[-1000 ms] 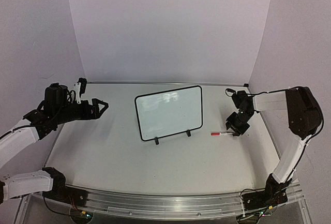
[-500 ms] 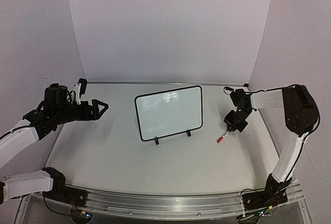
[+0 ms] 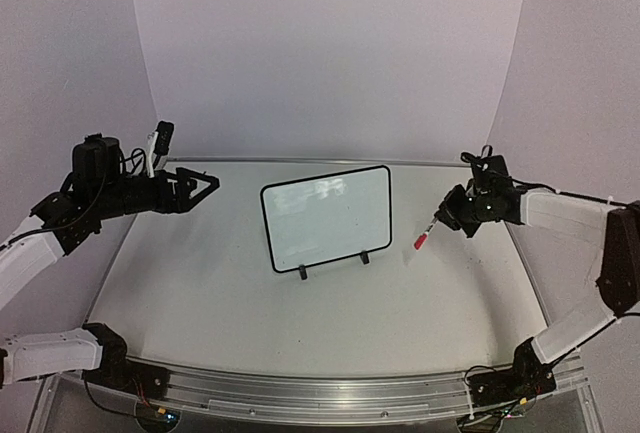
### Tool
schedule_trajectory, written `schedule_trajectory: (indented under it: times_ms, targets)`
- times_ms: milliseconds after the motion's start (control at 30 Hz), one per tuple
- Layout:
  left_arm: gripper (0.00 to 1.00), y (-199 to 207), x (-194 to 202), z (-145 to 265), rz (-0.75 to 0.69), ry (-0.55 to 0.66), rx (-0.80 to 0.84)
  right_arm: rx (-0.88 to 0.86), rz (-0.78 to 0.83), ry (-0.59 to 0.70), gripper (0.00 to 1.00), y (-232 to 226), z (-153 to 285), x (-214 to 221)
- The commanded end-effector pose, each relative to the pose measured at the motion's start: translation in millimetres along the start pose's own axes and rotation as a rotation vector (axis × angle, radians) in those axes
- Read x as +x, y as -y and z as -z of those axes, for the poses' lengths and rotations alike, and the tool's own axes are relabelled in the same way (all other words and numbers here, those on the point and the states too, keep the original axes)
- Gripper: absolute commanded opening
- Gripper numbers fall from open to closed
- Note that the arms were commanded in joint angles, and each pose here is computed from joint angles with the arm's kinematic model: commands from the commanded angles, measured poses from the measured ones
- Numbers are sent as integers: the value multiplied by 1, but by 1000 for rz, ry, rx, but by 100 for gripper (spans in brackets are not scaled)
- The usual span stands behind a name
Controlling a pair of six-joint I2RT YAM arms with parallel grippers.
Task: Write a sentence on the whiteboard
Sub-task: Pick up the whiteboard marker from the center of the board, then pass from the right arm to the left
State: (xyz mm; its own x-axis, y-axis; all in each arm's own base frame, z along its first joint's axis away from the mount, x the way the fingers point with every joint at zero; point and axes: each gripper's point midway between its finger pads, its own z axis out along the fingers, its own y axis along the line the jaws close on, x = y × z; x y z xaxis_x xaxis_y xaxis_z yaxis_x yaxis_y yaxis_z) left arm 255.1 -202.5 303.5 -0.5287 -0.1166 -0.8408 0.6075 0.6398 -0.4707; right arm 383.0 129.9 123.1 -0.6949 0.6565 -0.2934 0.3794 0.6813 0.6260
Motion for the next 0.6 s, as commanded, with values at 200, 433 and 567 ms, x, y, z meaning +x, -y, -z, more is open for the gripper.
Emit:
schedule_trajectory:
  times_ms: [200, 433, 567]
  targets:
    - [97, 95, -25, -29, 8, 34, 308, -660, 294, 185, 0, -169, 120, 35]
    - [97, 146, -6, -61, 11, -4, 420, -873, 276, 172, 0, -213, 160, 67]
    - [95, 178, 11, -82, 33, -36, 507, -937, 286, 162, 0, -232, 171, 90]
